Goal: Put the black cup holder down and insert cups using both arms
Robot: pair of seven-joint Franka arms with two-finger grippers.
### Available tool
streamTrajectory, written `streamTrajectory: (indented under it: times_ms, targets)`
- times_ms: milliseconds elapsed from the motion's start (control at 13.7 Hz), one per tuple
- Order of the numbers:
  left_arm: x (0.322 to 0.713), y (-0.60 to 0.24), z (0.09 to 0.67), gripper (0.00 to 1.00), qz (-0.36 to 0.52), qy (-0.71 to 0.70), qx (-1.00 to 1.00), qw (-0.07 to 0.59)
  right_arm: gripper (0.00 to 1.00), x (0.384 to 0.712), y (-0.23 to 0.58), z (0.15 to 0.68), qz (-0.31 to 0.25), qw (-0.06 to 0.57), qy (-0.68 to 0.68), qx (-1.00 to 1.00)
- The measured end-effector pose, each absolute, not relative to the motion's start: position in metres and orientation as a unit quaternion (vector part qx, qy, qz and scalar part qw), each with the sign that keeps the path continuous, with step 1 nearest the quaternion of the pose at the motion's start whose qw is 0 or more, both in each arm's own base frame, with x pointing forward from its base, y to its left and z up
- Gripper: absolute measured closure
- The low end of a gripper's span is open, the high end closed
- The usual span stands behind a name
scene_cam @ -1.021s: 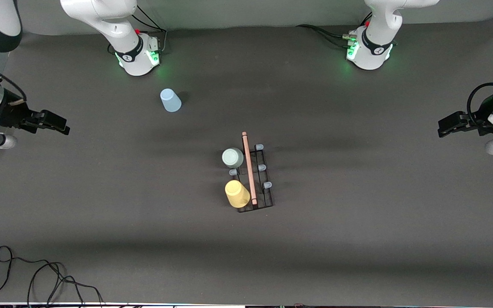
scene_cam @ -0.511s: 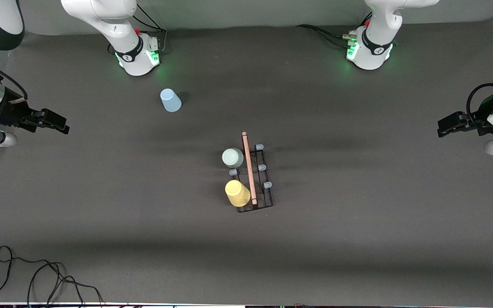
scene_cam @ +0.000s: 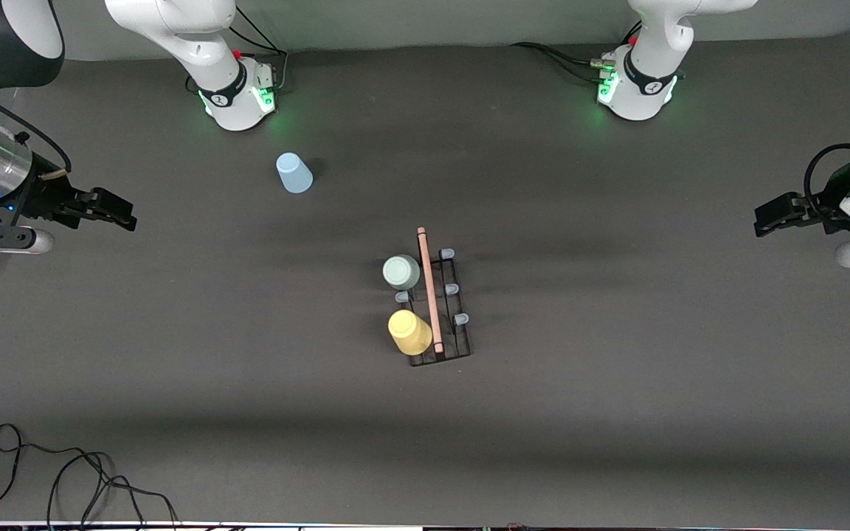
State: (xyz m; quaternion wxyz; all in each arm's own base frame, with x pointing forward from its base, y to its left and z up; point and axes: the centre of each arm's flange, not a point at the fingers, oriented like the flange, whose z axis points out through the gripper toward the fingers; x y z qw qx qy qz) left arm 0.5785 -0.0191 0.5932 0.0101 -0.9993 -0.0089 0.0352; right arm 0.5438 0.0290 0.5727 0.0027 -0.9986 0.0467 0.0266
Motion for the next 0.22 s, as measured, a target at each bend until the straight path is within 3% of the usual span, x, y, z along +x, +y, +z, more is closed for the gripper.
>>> streamTrajectory:
  times_ms: [219]
  targets:
    - [0.5785,-0.0190,0.5932,0.00,0.035,-0.009,-0.999,0.010,0.00,0.5439,0.0257,0.5727,0.027,0.003,0.050,-0.998]
